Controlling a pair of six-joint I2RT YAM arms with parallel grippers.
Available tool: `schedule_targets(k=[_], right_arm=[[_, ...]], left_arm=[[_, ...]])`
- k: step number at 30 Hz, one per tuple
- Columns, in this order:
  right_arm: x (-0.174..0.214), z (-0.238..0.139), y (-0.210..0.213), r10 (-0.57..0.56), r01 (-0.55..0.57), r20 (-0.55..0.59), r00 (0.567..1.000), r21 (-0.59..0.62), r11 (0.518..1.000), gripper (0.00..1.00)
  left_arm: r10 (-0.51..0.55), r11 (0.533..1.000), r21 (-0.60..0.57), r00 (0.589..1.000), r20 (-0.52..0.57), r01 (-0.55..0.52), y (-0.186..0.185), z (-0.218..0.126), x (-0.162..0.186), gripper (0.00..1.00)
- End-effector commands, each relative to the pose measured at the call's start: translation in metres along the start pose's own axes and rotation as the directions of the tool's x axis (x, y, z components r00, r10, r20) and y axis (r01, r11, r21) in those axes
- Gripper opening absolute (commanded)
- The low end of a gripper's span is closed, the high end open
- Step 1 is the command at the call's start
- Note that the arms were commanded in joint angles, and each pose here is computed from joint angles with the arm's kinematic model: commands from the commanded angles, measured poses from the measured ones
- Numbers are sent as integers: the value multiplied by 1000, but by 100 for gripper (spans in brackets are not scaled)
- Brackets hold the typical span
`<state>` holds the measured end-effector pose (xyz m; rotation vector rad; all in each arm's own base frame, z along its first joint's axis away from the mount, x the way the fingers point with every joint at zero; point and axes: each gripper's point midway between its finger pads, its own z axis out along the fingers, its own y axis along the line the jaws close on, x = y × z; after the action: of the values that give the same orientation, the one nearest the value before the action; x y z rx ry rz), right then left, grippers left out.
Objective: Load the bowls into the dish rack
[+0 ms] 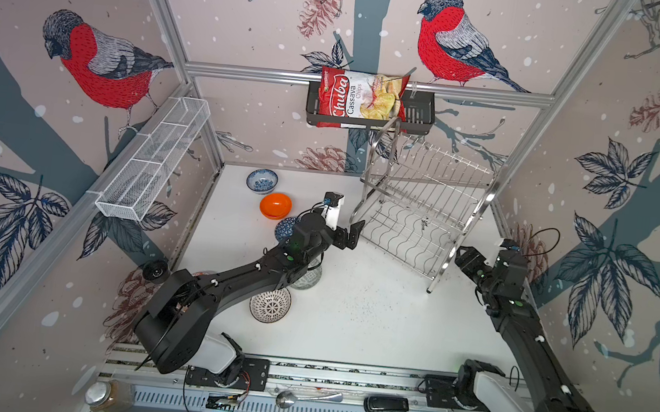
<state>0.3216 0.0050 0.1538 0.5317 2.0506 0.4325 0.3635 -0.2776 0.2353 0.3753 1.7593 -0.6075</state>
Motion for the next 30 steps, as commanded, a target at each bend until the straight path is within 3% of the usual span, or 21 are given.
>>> schedule_targets(k=[1,16,22,30], right_arm=[[9,-6,4,-11,11,6,1000,-10,1000,76],[34,-20,29,-85,83,-17,996,-113,990,75],[35,-31,38,-99,102,29,995,-154,983,75],[34,-21,46,-82,85,25,996,-194,977,74]], left_arm=[[15,1000,-11,1000,2,-15,1,-2,-1,98],[30,999,-18,1000,6,-30,2,1,-3,98],[28,999,-16,1000,1,-28,2,3,-2,98],[25,1000,-14,1000,-2,-25,2,4,0,98]])
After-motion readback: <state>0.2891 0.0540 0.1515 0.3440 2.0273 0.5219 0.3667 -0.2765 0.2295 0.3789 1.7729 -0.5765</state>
